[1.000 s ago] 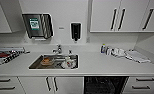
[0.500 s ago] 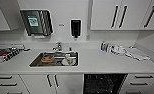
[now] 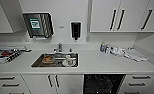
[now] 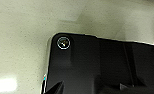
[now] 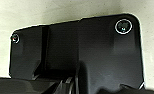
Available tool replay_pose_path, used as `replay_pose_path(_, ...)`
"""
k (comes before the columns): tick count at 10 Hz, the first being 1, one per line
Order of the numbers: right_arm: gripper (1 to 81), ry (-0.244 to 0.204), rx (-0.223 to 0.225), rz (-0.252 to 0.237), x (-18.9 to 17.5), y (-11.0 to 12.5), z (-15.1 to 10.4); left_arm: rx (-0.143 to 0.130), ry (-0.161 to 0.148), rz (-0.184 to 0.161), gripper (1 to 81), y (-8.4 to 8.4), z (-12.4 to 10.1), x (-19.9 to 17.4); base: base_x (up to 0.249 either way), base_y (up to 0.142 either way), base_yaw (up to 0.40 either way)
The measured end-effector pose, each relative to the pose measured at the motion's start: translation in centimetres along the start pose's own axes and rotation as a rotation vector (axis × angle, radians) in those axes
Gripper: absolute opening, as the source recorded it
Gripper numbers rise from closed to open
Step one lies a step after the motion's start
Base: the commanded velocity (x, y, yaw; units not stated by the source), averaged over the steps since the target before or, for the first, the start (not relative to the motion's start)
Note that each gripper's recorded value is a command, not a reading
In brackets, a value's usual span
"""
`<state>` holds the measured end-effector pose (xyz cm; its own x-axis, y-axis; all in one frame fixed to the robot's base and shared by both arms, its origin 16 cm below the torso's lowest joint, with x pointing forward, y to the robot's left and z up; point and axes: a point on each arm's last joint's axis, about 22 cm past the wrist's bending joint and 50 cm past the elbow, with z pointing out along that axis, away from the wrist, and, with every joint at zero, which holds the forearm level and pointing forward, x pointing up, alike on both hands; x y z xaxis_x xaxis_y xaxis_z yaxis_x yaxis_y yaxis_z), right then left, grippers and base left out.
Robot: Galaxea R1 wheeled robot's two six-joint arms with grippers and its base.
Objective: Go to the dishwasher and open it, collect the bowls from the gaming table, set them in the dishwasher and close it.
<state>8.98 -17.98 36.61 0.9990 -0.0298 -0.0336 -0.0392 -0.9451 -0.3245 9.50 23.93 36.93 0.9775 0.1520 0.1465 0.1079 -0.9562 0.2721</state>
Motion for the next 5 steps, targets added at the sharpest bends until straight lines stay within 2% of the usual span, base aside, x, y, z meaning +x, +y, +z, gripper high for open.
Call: replay_pose_path(5,81.1,0.05,0.0,-0.025,-0.7,-0.7,-2.5,-0.007,0.05,0.013,81.1,0.6,-2.7,-0.2,0.0,0.0,0.0)
